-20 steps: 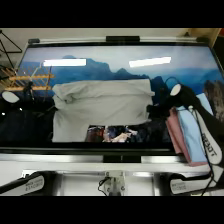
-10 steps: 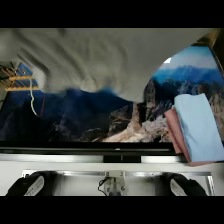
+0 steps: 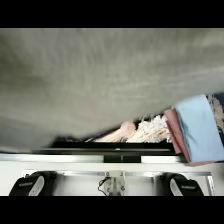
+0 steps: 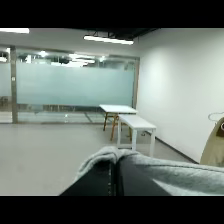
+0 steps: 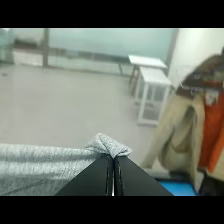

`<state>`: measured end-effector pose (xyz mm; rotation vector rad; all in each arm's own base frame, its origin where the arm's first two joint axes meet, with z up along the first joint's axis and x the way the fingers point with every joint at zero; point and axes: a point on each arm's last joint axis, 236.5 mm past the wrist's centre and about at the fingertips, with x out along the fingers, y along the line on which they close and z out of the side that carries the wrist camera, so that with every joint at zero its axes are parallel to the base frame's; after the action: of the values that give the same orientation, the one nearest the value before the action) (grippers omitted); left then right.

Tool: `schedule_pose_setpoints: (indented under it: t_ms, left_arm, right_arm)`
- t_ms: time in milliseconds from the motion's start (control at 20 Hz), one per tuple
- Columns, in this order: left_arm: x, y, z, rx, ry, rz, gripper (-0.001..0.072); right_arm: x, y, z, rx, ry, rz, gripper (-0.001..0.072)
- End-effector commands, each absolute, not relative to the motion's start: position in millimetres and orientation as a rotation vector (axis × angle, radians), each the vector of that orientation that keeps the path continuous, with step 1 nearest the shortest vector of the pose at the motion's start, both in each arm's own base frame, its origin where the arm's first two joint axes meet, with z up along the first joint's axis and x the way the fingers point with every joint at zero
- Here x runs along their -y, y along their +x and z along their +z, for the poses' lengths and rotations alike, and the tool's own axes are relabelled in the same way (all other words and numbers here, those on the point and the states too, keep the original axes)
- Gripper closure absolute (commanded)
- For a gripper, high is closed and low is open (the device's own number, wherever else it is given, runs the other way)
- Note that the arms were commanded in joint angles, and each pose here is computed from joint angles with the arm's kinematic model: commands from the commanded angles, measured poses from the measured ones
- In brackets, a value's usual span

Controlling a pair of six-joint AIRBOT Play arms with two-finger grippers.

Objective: Fold the shirts.

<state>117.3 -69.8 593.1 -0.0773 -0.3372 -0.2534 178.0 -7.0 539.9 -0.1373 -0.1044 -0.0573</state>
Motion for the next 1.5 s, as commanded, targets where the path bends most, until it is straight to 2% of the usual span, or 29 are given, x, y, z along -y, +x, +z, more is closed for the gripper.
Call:
schedule_pose_setpoints:
  t_ms: [0, 150, 300, 450, 550, 700, 900, 1000, 1100, 1250, 1450]
  left_arm:
    - [55.0, 138.6, 557.1, 0.196, -0.066, -0.185, 0.0671]
    - [46.3, 200.2, 488.3, -0.055, -0.086, -0.174, 0.0671]
    - [33.9, 273.3, 392.1, -0.331, -0.087, -0.167, 0.0672]
    - [22.0, 341.6, 278.3, -0.593, -0.130, -0.160, 0.0671]
    - [21.0, 383.8, 212.1, -0.696, -0.177, -0.154, 0.0672]
    - [32.3, 450.0, 139.9, -0.760, -0.202, -0.156, 0.0672]
    - [38.5, 535.7, 78.7, -0.748, -0.219, -0.133, 0.0671]
    - [50.1, 565.5, 61.5, -0.729, -0.298, -0.143, 0.0671]
    - [66.4, 583.8, 37.7, -0.721, -0.394, -0.149, 0.0671]
    - [79.9, 578.1, 8.7, -0.794, -0.368, -0.177, 0.0671]
    - [76.0, 526.7, 2.8, -1.002, -0.251, -0.294, 0.0671]
  right_arm:
    - [22.5, 189.2, 499.3, -0.078, -0.117, -0.108, 0.0654]
    - [27.4, 244.6, 431.5, -0.375, -0.119, -0.087, 0.0654]
    - [29.6, 312.2, 316.3, -0.771, -0.100, -0.041, 0.0654]
    - [19.3, 380.9, 189.3, -1.012, -0.047, 0.039, 0.0654]
    - [12.2, 423.7, 120.1, -1.075, -0.009, 0.065, 0.0654]
    - [4.8, 484.8, 50.7, -1.075, 0.042, 0.049, 0.0654]
    - [9.1, 540.9, 3.8, -0.972, 0.135, -0.011, 0.0654]
    - [4.7, 561.0, -4.2, -0.909, 0.182, -0.006, 0.0654]
    - [-4.5, 571.4, -17.1, -0.891, 0.261, 0.004, 0.0654]
    - [-6.8, 564.5, -38.1, -0.953, 0.263, 0.009, 0.0654]
    - [4.4, 511.6, -39.6, -1.162, 0.151, 0.043, 0.0654]
